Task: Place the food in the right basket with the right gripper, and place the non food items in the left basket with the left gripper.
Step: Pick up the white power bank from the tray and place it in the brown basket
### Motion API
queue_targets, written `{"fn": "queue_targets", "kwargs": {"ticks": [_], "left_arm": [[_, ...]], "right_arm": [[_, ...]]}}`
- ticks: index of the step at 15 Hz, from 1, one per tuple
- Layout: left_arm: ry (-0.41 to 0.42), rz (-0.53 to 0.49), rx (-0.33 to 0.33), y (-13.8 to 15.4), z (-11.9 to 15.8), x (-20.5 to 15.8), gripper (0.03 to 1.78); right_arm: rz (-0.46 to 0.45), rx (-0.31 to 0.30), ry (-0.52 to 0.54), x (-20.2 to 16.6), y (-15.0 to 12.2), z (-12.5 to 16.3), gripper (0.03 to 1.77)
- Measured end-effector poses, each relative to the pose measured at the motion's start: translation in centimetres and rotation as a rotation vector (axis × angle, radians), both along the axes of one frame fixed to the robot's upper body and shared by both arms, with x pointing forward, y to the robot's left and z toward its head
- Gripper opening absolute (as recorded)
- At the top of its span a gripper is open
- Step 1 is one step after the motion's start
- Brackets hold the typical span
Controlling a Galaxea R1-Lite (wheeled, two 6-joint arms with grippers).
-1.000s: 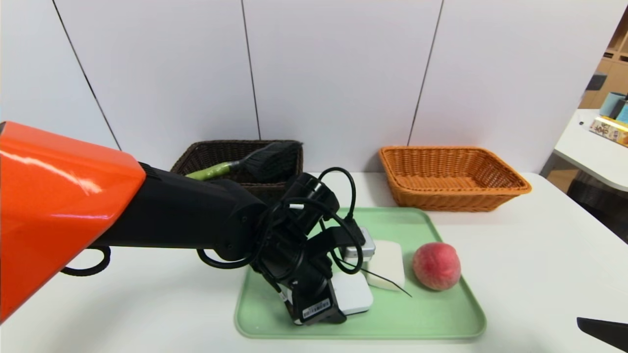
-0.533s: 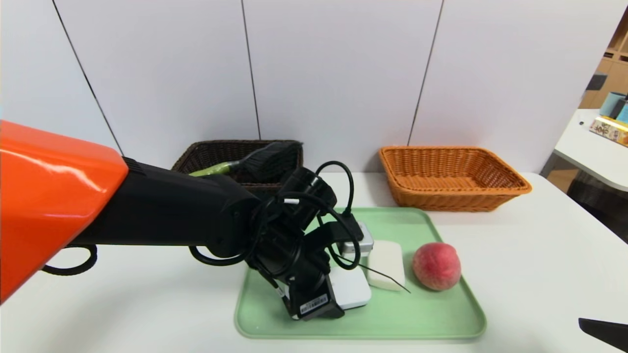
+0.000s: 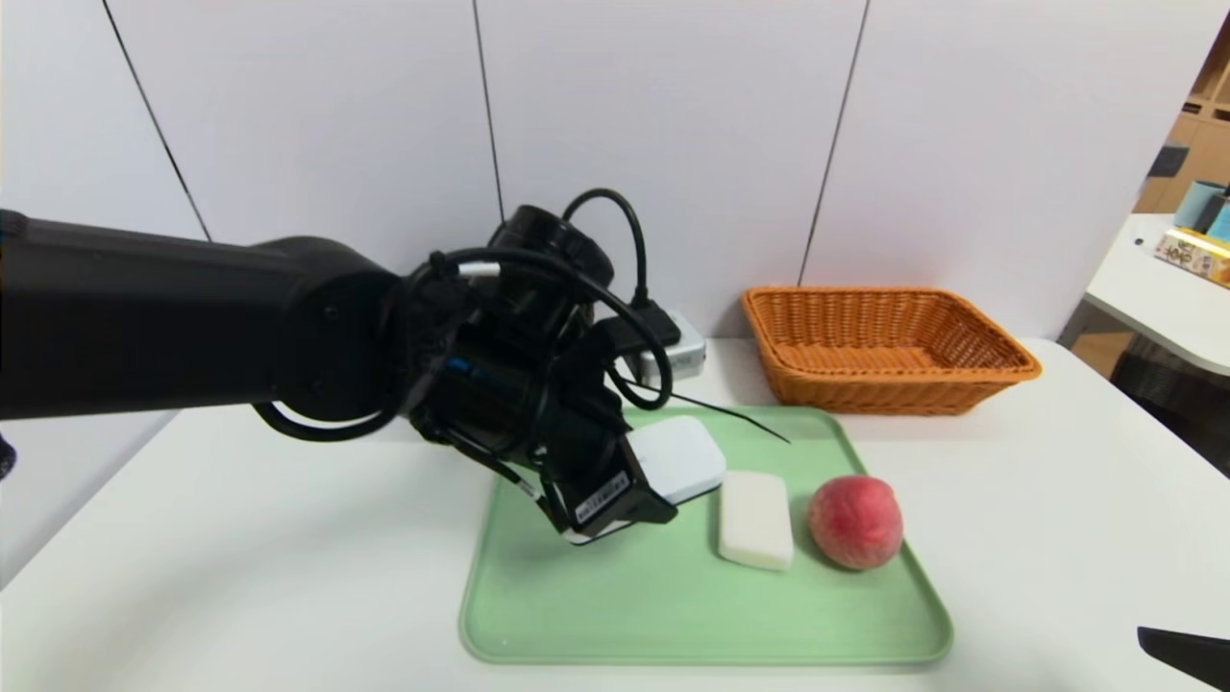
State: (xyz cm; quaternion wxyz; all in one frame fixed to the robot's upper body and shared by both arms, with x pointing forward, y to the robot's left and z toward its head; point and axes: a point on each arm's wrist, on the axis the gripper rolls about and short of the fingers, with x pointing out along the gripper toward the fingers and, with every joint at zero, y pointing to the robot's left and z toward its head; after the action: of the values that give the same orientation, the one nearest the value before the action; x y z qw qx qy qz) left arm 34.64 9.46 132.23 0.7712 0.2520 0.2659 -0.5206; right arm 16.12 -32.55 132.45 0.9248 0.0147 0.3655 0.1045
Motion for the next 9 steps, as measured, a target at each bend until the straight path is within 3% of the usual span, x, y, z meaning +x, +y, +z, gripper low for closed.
{"fn": "queue_targets", "kwargs": {"ticks": [5, 9], "left_arm": [[-0.019, 0.12, -0.004, 4.7, 5.3, 1.1, 1.03], [-0.092, 0.22, -0.026, 8.4, 7.1, 3.1, 1.03]], "right_arm": [[-0.001, 0.003, -0.004, 0.0, 0.0, 0.1, 1.7], [0.0, 0.004, -0.006, 0.1, 0.0, 0.1, 1.7]]}}
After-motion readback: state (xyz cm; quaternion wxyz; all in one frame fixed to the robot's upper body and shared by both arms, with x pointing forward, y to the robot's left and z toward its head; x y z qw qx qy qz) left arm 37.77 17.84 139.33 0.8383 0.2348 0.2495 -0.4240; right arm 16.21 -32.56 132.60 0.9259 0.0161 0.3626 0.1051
